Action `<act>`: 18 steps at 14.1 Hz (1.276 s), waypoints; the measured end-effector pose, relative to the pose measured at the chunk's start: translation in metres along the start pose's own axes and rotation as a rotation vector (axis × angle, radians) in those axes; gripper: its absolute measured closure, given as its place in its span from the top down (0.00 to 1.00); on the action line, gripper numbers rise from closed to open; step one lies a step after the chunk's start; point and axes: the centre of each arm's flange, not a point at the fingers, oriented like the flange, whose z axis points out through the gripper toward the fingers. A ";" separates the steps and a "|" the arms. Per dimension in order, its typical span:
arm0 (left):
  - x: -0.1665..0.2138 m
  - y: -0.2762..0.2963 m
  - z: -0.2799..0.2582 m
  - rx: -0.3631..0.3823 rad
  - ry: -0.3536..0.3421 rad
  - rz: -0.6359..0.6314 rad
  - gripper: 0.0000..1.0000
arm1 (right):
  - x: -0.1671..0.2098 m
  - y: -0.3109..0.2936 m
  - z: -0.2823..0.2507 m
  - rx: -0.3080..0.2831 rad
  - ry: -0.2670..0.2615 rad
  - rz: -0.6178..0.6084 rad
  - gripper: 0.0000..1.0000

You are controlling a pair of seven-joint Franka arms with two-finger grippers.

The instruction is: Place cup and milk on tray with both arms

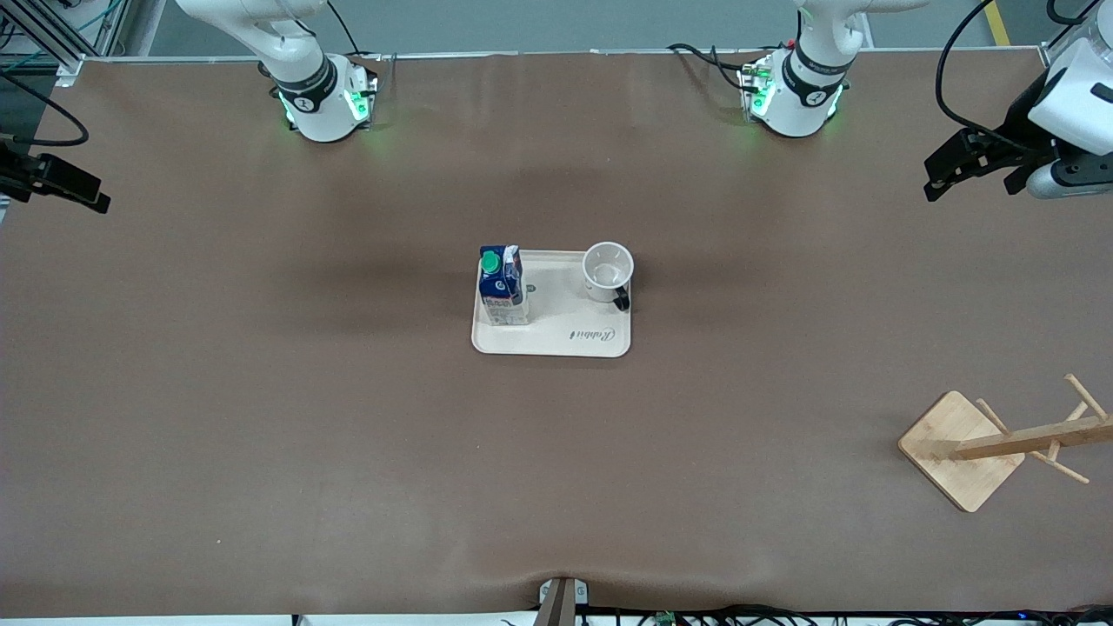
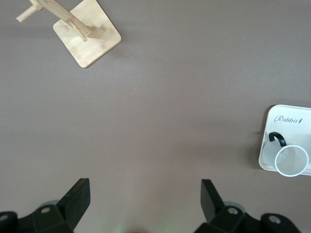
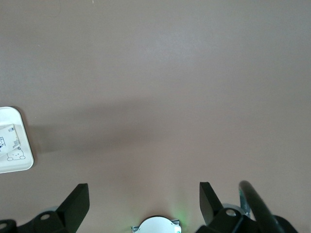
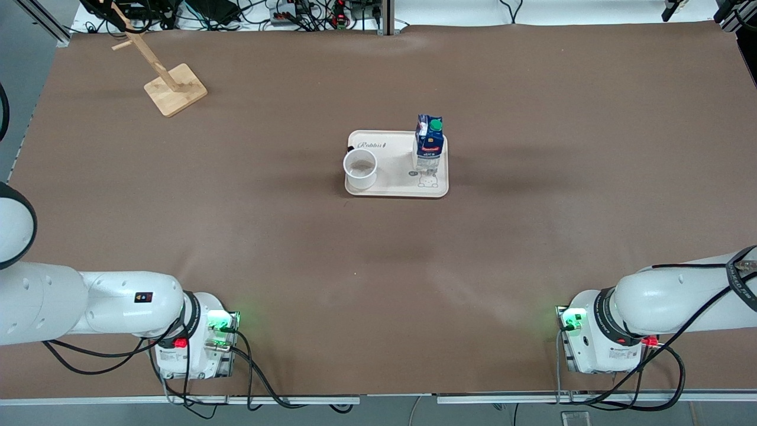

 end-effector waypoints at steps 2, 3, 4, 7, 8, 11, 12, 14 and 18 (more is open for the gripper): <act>0.003 0.000 0.002 0.000 -0.004 0.001 1.00 | -0.001 0.000 0.000 0.000 -0.006 0.000 1.00; 0.004 0.000 0.004 0.000 -0.007 0.001 1.00 | -0.001 0.000 0.001 0.000 -0.007 0.000 1.00; 0.006 0.001 0.005 0.000 -0.009 0.002 1.00 | -0.001 0.000 0.001 -0.001 -0.008 0.000 1.00; 0.006 0.002 0.004 -0.001 -0.008 0.005 1.00 | -0.001 0.000 0.001 -0.001 -0.009 0.000 1.00; 0.006 0.002 0.003 -0.001 -0.008 0.005 1.00 | -0.001 0.000 0.001 -0.001 -0.009 0.000 1.00; 0.003 0.002 -0.001 0.001 -0.018 0.006 1.00 | -0.001 0.000 0.001 0.000 -0.008 0.000 1.00; 0.003 0.002 -0.003 0.001 -0.020 0.006 1.00 | -0.001 0.000 0.001 0.000 -0.007 0.000 1.00; 0.002 0.002 -0.007 0.001 -0.018 0.006 1.00 | -0.001 0.000 0.001 0.000 -0.006 0.001 1.00; 0.002 0.002 -0.011 0.000 -0.011 0.005 1.00 | 0.000 0.001 0.000 0.000 -0.002 0.001 1.00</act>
